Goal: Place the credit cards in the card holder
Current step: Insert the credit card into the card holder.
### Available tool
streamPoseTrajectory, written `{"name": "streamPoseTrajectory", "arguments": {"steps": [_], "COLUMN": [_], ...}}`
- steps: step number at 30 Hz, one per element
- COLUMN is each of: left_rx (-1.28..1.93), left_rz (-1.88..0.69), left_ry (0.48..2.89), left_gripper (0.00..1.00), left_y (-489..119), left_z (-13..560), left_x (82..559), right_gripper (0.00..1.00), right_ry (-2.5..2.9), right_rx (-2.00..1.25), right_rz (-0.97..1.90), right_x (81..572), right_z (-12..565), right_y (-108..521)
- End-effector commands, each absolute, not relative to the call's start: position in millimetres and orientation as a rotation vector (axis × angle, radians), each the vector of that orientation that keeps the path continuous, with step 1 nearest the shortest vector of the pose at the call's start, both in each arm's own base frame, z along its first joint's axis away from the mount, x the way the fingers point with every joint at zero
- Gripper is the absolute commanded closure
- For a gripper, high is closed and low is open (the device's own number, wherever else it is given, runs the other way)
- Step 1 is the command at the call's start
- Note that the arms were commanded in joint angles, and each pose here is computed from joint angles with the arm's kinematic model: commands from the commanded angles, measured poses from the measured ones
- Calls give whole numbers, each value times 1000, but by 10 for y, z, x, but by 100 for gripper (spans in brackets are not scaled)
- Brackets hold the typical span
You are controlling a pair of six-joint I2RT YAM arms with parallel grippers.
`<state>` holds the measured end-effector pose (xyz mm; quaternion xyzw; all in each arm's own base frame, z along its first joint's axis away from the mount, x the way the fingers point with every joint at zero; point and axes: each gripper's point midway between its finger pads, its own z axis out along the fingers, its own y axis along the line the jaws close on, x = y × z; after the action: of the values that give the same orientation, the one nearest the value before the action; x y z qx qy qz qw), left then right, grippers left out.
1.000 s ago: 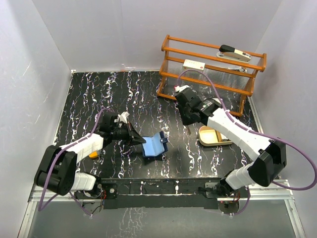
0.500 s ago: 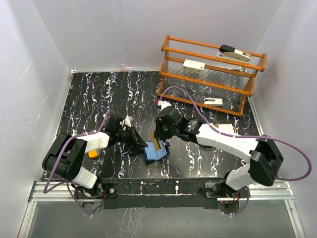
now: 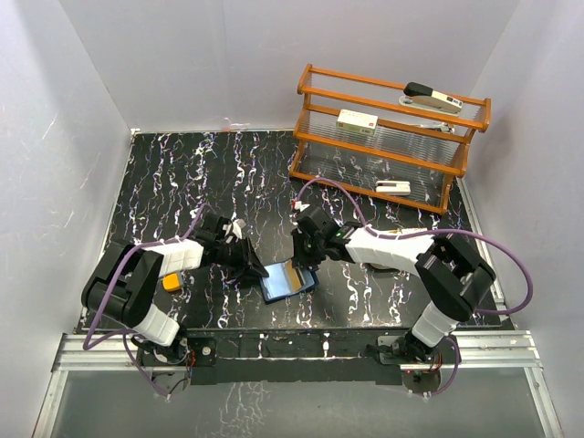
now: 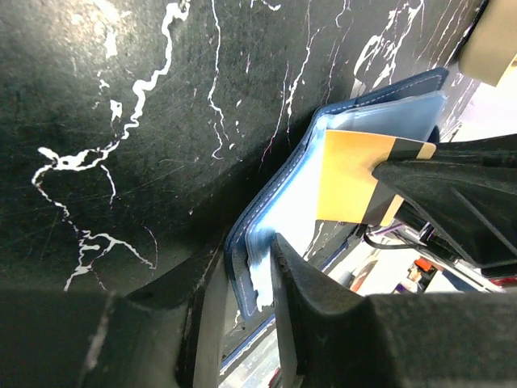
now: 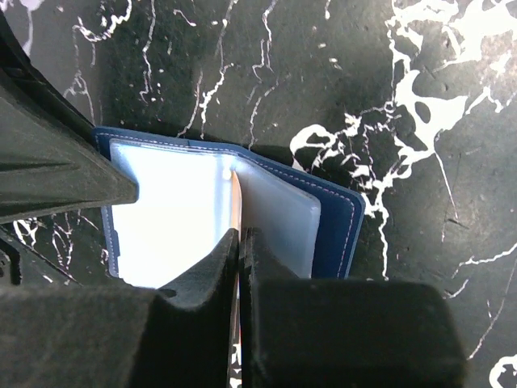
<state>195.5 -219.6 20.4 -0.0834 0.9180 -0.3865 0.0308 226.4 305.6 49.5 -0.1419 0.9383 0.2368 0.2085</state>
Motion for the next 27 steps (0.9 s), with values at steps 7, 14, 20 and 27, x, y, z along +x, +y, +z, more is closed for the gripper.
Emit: {"name": "streamPoseTrajectory", "arguments": {"steps": [7,14,20,27], "left_rx": [-177,-180,-168,-147], "left_rz": [-1109,-1065,-1069,-1004], "left_ry": [2852,2833,2839,2891], "left_gripper": [74,93,100,100], "left_y": [-2123,-2068,-2071,-2007], "left_z": [230,292,250,112], "left_x": [1925,1920,1911,1881], "right_gripper": [100,100,100,100], "right_ry": [2607,2650,2646,2662], "right_rx": [-393,-371,-368,-345], "right_rz": [636,635,673,866], "right_x": [2331,2306,2261,2121], "right_z": [305,192,271,477], "right_y": [2916,2867,2882,3041]}}
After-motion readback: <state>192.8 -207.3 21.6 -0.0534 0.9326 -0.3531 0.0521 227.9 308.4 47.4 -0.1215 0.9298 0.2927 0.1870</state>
